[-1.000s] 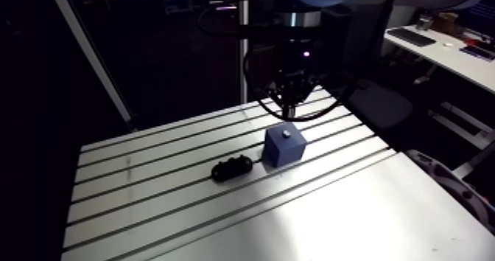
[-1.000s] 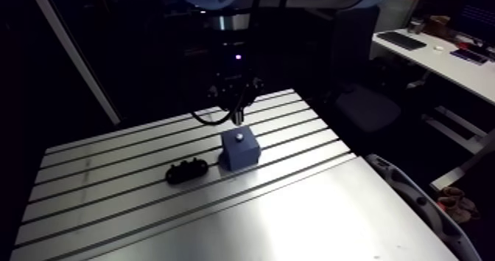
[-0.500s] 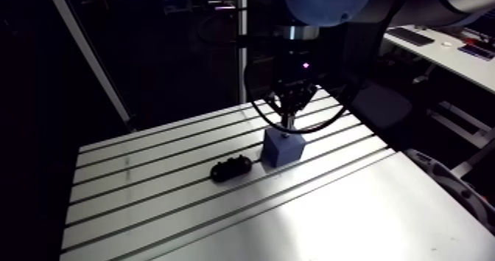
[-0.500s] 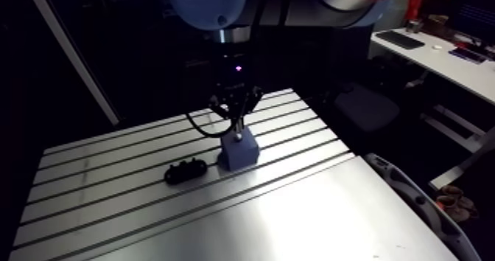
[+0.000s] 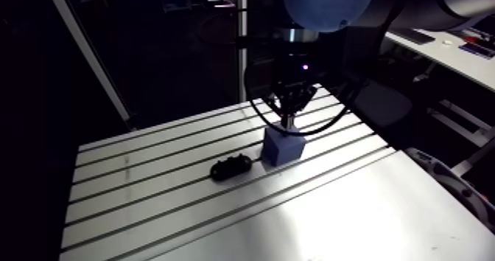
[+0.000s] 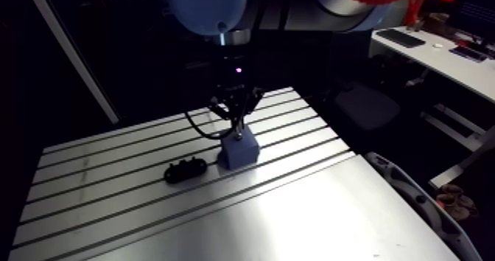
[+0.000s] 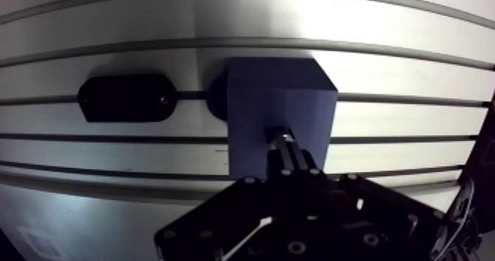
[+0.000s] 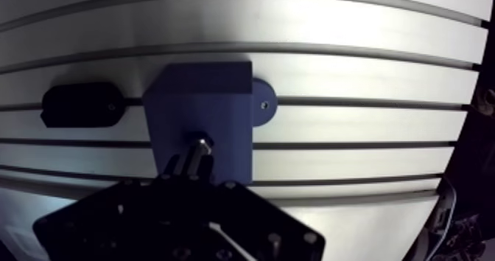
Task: Pick up the M10 bolt and insert it into the hex recess until seated.
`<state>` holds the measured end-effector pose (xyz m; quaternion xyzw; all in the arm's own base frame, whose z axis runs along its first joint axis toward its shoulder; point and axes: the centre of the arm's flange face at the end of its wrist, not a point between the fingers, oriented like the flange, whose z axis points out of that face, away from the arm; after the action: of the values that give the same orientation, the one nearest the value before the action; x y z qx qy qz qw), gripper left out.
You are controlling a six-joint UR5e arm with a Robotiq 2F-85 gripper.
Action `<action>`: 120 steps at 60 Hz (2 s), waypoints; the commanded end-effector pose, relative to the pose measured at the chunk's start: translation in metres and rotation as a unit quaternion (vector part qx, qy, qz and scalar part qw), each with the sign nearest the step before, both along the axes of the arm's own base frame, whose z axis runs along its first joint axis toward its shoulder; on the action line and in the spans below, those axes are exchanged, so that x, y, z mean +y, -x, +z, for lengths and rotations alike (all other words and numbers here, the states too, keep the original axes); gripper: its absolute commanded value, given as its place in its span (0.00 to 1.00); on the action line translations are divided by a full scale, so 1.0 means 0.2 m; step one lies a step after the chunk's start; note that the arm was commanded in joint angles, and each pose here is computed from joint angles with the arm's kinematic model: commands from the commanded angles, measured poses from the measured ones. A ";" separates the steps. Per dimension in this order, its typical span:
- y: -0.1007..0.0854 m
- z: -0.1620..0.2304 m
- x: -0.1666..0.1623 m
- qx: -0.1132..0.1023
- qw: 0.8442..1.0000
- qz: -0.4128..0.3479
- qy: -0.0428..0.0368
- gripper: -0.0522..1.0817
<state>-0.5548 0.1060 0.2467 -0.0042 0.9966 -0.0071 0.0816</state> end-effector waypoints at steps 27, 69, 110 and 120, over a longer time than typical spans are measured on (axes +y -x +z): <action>0.01 -0.04 0.00 -0.005 1.000 0.001 0.002 1.00; 0.01 -0.05 0.00 -0.004 1.000 0.009 0.003 1.00; 0.01 -0.06 0.00 -0.004 1.000 0.010 0.003 1.00; 0.01 -0.05 0.00 -0.003 1.000 0.010 0.003 1.00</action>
<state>-0.5559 0.1066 0.2355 -0.0147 0.9962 -0.0093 0.0853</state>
